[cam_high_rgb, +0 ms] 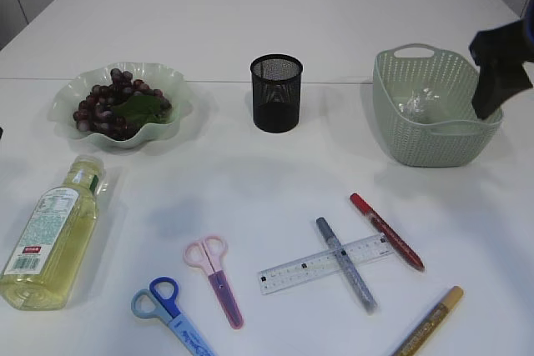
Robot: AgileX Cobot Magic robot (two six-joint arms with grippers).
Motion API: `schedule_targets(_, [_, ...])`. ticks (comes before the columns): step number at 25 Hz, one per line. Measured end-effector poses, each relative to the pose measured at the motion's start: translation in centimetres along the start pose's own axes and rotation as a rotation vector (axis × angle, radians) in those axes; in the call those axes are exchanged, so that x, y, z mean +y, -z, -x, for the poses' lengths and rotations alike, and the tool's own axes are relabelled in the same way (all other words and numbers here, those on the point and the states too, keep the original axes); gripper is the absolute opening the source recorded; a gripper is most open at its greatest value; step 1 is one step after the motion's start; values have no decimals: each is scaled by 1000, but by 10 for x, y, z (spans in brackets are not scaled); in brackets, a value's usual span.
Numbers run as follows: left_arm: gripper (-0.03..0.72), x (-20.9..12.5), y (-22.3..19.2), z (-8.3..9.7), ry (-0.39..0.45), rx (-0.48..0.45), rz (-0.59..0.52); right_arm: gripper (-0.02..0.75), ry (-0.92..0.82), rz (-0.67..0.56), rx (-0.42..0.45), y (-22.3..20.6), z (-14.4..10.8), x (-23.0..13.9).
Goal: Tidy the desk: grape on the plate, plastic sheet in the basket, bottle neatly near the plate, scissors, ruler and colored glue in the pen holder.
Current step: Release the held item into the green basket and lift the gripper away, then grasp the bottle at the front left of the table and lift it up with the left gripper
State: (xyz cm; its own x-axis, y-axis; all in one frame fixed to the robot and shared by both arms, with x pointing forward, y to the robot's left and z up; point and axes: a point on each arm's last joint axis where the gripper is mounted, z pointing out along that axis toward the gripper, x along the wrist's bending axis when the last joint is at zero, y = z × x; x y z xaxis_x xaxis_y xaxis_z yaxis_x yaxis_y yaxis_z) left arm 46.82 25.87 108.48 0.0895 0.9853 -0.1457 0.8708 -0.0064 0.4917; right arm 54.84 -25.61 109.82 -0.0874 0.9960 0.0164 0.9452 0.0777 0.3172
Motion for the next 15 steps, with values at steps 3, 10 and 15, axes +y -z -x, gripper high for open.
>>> schedule_targets(3, [435, 2, -3, 0, 6, -6, 6, 575, -2, -32, -2, -1, 1, -27])
schedule_targets(10, [435, 9, -16, 0, 11, -3, -23, 575, -2, -42, -2, 5, 4, -70])
schedule_targets(15, [435, 35, -43, 1, 17, 10, -159, 575, 1, -54, -9, 3, 5, -83])
